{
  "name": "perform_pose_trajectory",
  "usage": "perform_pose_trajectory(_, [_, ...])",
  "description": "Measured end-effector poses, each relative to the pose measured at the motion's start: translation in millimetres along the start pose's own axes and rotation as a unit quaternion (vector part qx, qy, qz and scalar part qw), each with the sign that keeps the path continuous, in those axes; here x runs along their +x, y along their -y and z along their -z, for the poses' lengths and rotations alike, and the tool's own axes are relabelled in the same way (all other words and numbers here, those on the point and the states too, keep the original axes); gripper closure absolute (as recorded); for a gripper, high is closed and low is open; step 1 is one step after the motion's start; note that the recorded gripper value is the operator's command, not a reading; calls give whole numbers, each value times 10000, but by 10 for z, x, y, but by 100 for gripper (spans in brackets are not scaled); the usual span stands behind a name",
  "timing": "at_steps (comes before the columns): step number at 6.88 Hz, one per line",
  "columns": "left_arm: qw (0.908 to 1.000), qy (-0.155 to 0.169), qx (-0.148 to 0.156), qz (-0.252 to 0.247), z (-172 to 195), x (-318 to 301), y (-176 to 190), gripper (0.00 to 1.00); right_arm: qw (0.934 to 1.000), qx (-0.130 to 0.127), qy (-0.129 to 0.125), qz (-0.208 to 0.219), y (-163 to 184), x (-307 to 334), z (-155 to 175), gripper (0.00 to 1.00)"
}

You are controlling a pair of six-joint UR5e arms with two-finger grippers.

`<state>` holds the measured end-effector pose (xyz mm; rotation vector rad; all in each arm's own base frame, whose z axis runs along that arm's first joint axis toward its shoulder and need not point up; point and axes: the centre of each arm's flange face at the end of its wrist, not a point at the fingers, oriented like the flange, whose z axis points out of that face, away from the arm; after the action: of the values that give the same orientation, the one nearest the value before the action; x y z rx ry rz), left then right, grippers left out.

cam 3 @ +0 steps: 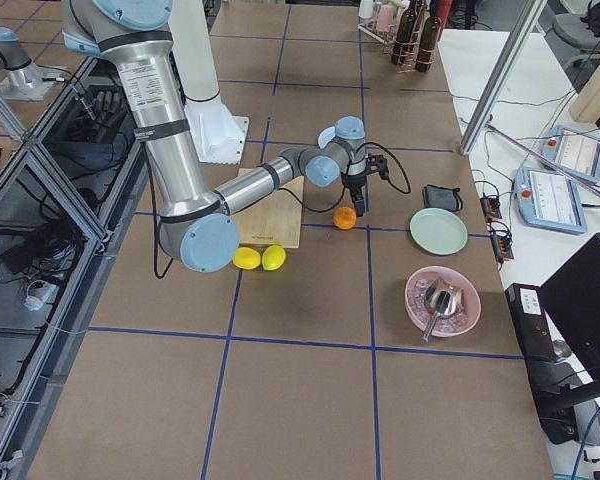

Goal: Pick orange to plate
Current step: 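Move the right gripper down over the orange, then close the right gripper on the orange and lift it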

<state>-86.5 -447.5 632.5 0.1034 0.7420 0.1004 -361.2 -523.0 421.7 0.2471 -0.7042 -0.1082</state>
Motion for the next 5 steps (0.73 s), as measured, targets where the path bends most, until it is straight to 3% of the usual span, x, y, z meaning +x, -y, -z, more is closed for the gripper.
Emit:
perform_pose_trajectory(3, [10000, 3, 22, -21, 20, 16, 23, 0, 9998, -121, -161, 74, -142, -24, -225, 0])
perform_pose_trajectory(4, [10000, 3, 24, -23, 22, 18, 23, 0, 9996, -158, -212, 102, -186, -39, -294, 15])
perform_pose_trajectory(5, [10000, 3, 21, -20, 20, 17, 17, 0, 9994, -189, -245, 142, -230, -72, -352, 74])
